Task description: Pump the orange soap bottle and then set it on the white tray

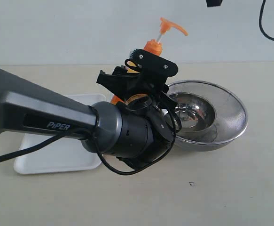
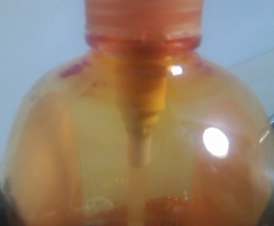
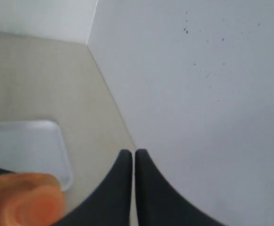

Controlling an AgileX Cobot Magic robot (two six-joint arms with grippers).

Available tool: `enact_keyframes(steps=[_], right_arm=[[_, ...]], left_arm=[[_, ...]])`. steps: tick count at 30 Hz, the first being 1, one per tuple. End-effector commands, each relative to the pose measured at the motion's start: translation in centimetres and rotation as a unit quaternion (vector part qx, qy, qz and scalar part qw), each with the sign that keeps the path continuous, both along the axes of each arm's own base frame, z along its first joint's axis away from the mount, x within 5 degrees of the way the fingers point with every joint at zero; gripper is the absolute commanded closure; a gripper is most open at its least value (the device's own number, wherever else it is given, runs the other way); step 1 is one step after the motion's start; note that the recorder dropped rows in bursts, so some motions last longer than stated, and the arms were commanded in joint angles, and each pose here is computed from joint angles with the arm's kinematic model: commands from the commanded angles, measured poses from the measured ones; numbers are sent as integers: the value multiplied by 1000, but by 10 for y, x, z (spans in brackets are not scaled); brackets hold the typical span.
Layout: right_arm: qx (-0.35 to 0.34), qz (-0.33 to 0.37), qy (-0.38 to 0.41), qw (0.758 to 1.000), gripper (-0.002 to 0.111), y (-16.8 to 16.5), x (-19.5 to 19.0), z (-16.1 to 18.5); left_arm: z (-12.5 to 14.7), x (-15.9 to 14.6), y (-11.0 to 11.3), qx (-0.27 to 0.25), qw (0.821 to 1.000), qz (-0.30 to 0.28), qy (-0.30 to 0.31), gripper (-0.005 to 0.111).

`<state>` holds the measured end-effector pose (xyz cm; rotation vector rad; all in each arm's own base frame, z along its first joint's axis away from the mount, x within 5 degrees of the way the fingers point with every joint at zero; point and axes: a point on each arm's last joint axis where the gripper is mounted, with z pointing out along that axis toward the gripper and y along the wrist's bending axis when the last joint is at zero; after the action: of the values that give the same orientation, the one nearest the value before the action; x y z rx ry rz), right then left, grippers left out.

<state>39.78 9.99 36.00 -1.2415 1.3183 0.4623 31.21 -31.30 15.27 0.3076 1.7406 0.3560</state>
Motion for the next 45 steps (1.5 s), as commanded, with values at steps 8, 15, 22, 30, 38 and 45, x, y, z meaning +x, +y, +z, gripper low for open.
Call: enact_keyframes(steps=[8, 15, 22, 30, 38, 45], right_arm=[[-98, -268, -128, 950, 108, -40, 35, 9], [-52, -397, -122, 908, 108, -61, 30, 34], [-33, -450, -171, 876, 108, -73, 3, 77], [0, -499, -228, 836, 108, -84, -40, 127], [-176, -584, -336, 718, 108, -88, -73, 155], [29, -615, -253, 747, 108, -93, -97, 169]], left_arm=[[16, 1, -1, 12, 999, 4, -42, 102], [16, 1, -1, 12, 999, 3, -43, 102], [16, 1, -1, 13, 999, 2, -43, 102], [17, 1, -2, 14, 999, -3, -48, 102], [18, 1, -3, 16, 998, -8, -52, 102], [18, 1, -4, 16, 998, -11, -53, 102]])
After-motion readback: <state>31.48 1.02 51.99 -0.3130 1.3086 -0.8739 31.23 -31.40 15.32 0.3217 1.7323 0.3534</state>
